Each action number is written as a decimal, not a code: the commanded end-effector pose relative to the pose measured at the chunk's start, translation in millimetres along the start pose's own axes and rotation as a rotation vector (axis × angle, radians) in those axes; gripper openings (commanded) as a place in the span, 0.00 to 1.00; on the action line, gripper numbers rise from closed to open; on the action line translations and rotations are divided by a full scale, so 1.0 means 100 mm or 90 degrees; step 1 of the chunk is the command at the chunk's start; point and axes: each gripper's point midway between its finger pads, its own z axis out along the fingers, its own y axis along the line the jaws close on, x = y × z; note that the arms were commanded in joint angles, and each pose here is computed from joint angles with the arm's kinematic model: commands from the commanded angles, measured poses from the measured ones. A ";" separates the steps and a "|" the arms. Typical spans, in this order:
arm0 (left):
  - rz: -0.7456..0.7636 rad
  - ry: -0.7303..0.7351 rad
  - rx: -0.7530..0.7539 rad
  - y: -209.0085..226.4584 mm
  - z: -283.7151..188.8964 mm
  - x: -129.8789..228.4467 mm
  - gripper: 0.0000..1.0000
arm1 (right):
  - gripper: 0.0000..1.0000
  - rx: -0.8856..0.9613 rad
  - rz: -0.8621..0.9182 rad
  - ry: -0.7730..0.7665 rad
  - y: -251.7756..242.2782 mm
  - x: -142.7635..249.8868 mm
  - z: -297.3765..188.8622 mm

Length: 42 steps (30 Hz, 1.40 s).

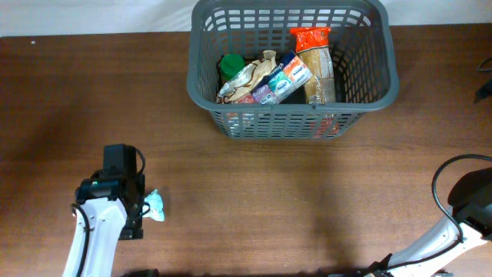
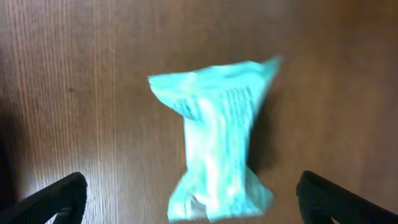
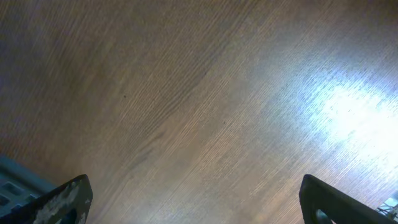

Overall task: Pack container
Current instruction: 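Move the left gripper to the mint-green wipes packet and grasp it, then lift the wipes packet with the left gripper over the basket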

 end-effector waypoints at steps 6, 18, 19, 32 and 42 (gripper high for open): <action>-0.024 0.005 -0.048 -0.05 0.33 -0.05 0.99 | 0.99 -0.001 0.006 0.001 0.00 0.01 0.00; -0.006 0.026 -0.090 -0.10 0.65 0.06 0.99 | 0.99 0.000 0.006 0.001 0.00 0.01 0.00; 0.004 0.026 -0.085 -0.12 0.66 0.06 0.94 | 0.99 -0.001 0.006 0.001 0.00 0.01 0.00; 0.198 0.008 0.017 -0.72 0.35 -0.10 0.02 | 0.99 0.000 0.006 0.001 0.00 0.01 0.00; 0.683 -0.244 0.583 -2.63 -2.85 -0.25 0.02 | 0.99 -0.001 0.006 0.001 0.00 0.01 0.00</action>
